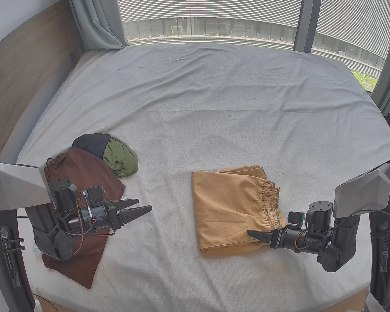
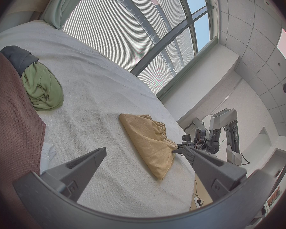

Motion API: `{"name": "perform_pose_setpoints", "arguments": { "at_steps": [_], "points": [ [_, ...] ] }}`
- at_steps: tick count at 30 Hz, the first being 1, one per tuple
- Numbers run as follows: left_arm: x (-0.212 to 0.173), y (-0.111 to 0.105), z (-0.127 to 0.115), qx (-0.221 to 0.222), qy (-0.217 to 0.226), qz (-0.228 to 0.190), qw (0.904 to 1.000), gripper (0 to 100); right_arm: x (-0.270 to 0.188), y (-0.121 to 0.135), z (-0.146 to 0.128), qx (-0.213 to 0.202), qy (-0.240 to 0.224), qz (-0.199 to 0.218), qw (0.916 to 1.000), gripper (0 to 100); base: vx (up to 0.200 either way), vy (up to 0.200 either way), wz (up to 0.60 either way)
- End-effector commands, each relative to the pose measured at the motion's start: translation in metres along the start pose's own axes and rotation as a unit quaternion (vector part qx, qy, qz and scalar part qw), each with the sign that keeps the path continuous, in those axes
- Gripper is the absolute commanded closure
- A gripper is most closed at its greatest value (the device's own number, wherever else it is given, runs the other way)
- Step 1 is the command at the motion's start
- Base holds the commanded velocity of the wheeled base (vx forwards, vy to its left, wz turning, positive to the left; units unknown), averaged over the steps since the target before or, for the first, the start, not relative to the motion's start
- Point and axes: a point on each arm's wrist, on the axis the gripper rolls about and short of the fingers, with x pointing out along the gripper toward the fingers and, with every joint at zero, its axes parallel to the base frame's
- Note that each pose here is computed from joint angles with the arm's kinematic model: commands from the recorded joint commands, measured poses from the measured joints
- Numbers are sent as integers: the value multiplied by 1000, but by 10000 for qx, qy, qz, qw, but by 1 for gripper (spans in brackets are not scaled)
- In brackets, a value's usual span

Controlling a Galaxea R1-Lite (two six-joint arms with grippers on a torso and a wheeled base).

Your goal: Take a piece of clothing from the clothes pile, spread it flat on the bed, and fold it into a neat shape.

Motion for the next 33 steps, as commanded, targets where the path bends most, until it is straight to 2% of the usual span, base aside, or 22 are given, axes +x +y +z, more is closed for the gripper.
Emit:
{"name": "perform_pose_setpoints", "arguments": {
  "at_steps": [1, 6, 7, 18, 27, 33],
  "points": [
    [0, 0, 0, -2, -1, 1, 10000, 0, 1, 0, 0, -8, -11, 8, 10000, 0, 0, 0, 0],
    [0, 0, 0, -8, 3, 3, 10000, 0, 1, 1, 0, -11, -7, 13, 10000, 0, 0, 0, 0],
    [0, 0, 0, -8, 3, 3, 10000, 0, 1, 1, 0, -11, -7, 13, 10000, 100, 0, 0, 0],
    [0, 1, -2, -9, 21, 1, 10000, 0, 1, 1, 0, -10, 1, 25, 10000, 100, 0, 0, 0],
    [2, 11, -17, 552, 191, 66, 9983, 0, 3, 2, -3, -18, 46, 42, 10000, 100, 0, 0, 0],
    [3, 10, -19, 568, 212, 56, 9981, 0, 3, 3, -3, -32, 55, 53, 10000, 100, 0, 0, 0]
  ]
}}
